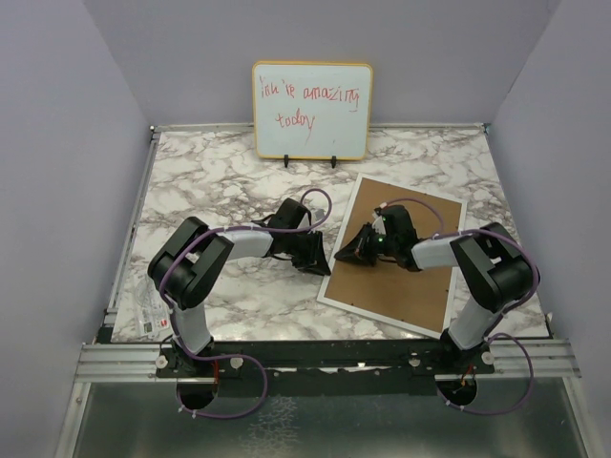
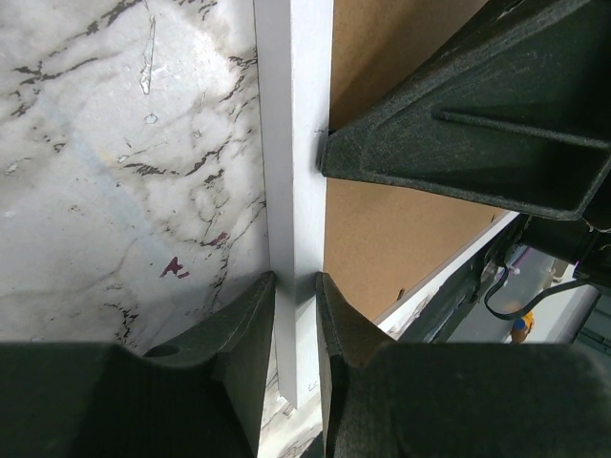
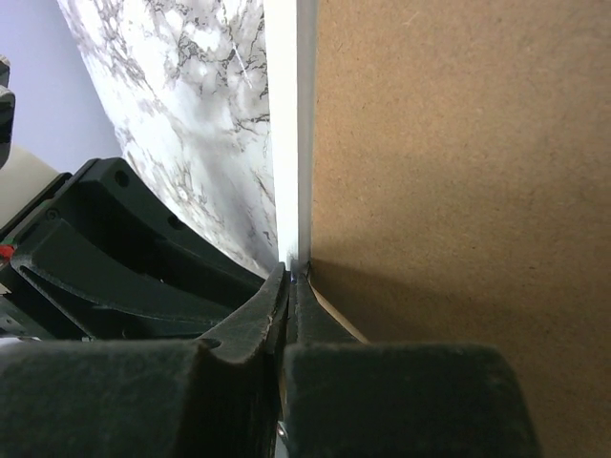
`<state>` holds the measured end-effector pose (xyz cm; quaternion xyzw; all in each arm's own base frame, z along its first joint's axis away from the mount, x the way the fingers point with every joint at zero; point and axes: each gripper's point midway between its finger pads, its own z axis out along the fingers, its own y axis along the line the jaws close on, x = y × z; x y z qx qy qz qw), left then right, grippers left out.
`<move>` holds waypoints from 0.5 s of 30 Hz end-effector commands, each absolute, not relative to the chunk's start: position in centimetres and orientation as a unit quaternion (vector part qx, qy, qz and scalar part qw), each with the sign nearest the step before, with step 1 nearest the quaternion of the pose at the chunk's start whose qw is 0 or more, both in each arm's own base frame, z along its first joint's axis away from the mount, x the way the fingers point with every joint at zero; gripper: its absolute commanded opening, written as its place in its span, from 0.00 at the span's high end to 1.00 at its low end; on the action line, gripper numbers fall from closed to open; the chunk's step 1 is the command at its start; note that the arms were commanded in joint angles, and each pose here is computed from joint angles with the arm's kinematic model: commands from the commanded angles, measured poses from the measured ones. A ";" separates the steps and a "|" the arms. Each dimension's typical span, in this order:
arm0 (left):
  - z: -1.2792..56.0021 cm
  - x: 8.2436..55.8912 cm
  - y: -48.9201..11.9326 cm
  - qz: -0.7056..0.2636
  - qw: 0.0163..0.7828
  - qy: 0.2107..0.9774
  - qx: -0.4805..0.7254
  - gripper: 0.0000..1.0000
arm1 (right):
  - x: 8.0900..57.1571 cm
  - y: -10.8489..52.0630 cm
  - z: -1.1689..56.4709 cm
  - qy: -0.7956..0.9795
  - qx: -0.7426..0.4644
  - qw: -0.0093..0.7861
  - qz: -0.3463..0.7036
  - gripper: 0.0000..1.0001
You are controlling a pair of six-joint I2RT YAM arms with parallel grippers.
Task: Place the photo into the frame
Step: Install the photo frame at the center of the board.
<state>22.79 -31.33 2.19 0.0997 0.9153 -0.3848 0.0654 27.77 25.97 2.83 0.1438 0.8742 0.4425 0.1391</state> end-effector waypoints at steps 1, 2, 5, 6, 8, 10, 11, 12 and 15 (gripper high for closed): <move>-4.6 19.9 -25.7 -0.249 0.009 0.965 0.086 0.73 | 28.2 24.9 1.5 0.881 0.179 0.155 0.409 0.98; -4.6 19.9 -25.7 -0.248 0.009 0.965 0.086 0.73 | 28.2 24.6 1.2 0.883 0.189 0.154 0.400 0.98; -4.6 19.9 -25.7 -0.248 0.009 0.965 0.086 0.73 | 27.7 23.3 -0.2 0.894 0.227 0.143 0.360 0.99; -4.6 19.9 -25.7 -0.248 0.010 0.965 0.086 0.73 | 27.5 22.9 -0.5 0.897 0.233 0.140 0.348 0.99; -4.6 19.9 -25.7 -0.248 0.009 0.965 0.087 0.73 | 27.0 22.1 -1.4 0.903 0.250 0.133 0.323 0.99; -4.6 19.9 -25.6 -0.246 0.010 0.965 0.087 0.74 | 26.4 21.4 -2.1 0.909 0.258 0.128 0.301 0.99; -4.6 19.9 -25.6 -0.246 0.011 0.965 0.086 0.74 | 26.2 21.2 -2.2 0.911 0.256 0.128 0.298 0.99; -4.6 19.9 -25.6 -0.245 0.011 0.966 0.086 0.74 | 26.1 21.1 -2.2 0.912 0.254 0.129 0.296 0.99; -4.8 20.0 -25.5 -0.242 0.011 0.967 0.084 0.74 | 25.6 20.9 -2.4 0.917 0.236 0.130 0.294 0.99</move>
